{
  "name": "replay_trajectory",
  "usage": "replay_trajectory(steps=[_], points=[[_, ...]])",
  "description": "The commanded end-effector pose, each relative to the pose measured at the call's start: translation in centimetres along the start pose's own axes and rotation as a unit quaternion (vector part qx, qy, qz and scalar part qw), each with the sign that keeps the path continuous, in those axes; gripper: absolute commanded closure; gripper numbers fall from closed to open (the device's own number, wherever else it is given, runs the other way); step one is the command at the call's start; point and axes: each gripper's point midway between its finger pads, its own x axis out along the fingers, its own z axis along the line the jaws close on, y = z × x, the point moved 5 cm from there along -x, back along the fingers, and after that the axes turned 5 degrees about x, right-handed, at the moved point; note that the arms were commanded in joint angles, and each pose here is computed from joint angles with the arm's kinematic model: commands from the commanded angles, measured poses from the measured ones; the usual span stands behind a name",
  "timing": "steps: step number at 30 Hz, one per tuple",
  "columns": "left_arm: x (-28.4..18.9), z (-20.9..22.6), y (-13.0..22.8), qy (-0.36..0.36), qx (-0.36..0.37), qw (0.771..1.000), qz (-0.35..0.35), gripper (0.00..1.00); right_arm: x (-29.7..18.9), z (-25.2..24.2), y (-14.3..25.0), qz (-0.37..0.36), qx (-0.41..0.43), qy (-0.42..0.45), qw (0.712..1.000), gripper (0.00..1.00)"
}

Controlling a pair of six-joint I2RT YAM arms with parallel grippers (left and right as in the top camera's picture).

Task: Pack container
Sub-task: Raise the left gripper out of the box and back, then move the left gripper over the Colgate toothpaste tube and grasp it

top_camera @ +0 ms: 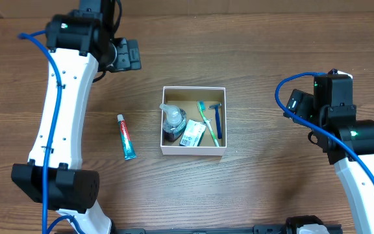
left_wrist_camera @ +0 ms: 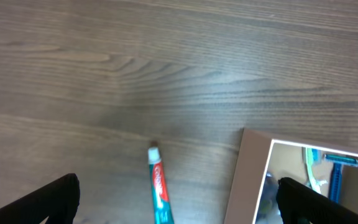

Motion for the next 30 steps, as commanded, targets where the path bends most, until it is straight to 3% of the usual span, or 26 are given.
replay_trajectory(steps=[1, 8, 12, 21, 30], points=[[0.8, -0.3, 0.4, 0.022, 0.022, 1.0, 0.003, 0.0, -0.4, -0.1, -0.7, -0.013, 0.009, 0.001, 1.0, 0.0], [2.0, 0.4, 2.9, 0.002, 0.029, 0.998, 0.054, 0.04, -0.4, -0.1, -0.7, -0.013, 0.009, 0.001, 1.0, 0.0], [2.8, 0.0, 5.1, 0.027, 0.025, 0.997, 0.073, 0.04, -0.4, -0.1, -0.7, -0.013, 0.009, 0.001, 1.0, 0.0], [5.3, 0.6, 10.9, 0.044, -0.004, 0.997, 0.062, 0.02, -0.4, -0.1, -0.7, -0.013, 0.009, 0.001, 1.0, 0.0], [11.5, 1.2, 16.2, 0.036, -0.049, 0.995, 0.081, 0.02, -0.4, -0.1, -0.7, -0.013, 0.009, 0.001, 1.0, 0.0]])
